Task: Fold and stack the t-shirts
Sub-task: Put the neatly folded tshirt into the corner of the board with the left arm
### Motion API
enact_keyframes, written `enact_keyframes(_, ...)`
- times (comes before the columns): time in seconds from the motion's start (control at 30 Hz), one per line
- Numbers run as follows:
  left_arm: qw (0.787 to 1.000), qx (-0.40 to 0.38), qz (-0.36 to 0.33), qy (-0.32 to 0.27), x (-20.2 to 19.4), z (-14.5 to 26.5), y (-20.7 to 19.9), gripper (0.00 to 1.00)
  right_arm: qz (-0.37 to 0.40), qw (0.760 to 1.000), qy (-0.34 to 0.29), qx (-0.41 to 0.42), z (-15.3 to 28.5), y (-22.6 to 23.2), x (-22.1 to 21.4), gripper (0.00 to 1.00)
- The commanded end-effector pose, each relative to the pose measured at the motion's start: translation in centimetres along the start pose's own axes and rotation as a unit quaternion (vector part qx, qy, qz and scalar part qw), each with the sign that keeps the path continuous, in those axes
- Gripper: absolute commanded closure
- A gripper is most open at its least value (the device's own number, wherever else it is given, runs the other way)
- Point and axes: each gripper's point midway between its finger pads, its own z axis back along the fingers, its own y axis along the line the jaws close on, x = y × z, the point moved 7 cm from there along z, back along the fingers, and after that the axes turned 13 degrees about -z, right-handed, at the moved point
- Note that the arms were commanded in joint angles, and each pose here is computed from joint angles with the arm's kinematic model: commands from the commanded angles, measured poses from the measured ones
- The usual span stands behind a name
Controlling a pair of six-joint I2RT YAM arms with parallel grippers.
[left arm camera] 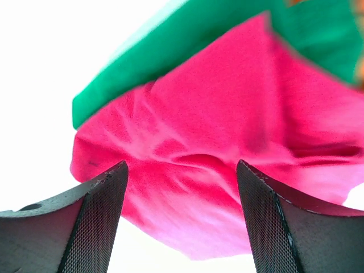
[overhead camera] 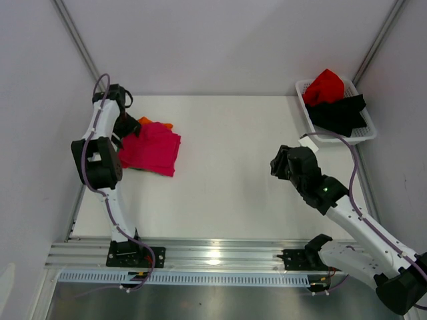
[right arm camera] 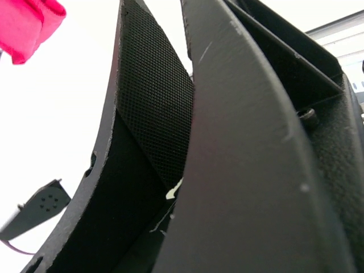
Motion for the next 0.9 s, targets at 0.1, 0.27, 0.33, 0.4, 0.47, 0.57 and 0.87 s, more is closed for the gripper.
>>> enact_keyframes(0.1,0.992,-0.029,-0.002,-0.121,3.8,8.3,1.3,0.21,-0.006,1.0,0.013,0.008,-1.1,0.1,-0.9,0.59)
enact_keyframes(0.27,0.99,-0.071,-0.025,-0.116,3.1,9.6,0.4,0.21,-0.016,1.0,0.013,0.015,-1.2,0.4,-0.9,0.59)
enact_keyframes(0.33,0.991,-0.069,-0.045,-0.109,2.5,9.1,-0.2,0.21,-0.017,1.0,0.014,0.018,-1.2,0.5,-0.9,0.59)
enact_keyframes(0.4,0.991,-0.06,-0.069,-0.098,1.5,8.8,-1.1,0.21,-0.018,1.0,0.015,0.02,-1.3,0.6,-0.9,0.59)
enact_keyframes(0.47,0.991,-0.054,-0.09,-0.087,0.7,8.3,-1.9,0.21,-0.018,1.0,0.017,0.019,-1.3,0.6,-0.9,0.59)
enact_keyframes(0.57,0.99,-0.054,-0.111,-0.074,-0.4,7.7,-2.6,0.21,-0.018,1.0,0.018,0.017,-1.3,0.5,-1.0,0.59)
enact_keyframes(0.87,0.983,-0.043,-0.172,-0.051,-3.3,5.6,-4.5,0.21,-0.022,0.999,0.023,0.016,-1.8,0.7,-1.2,0.59)
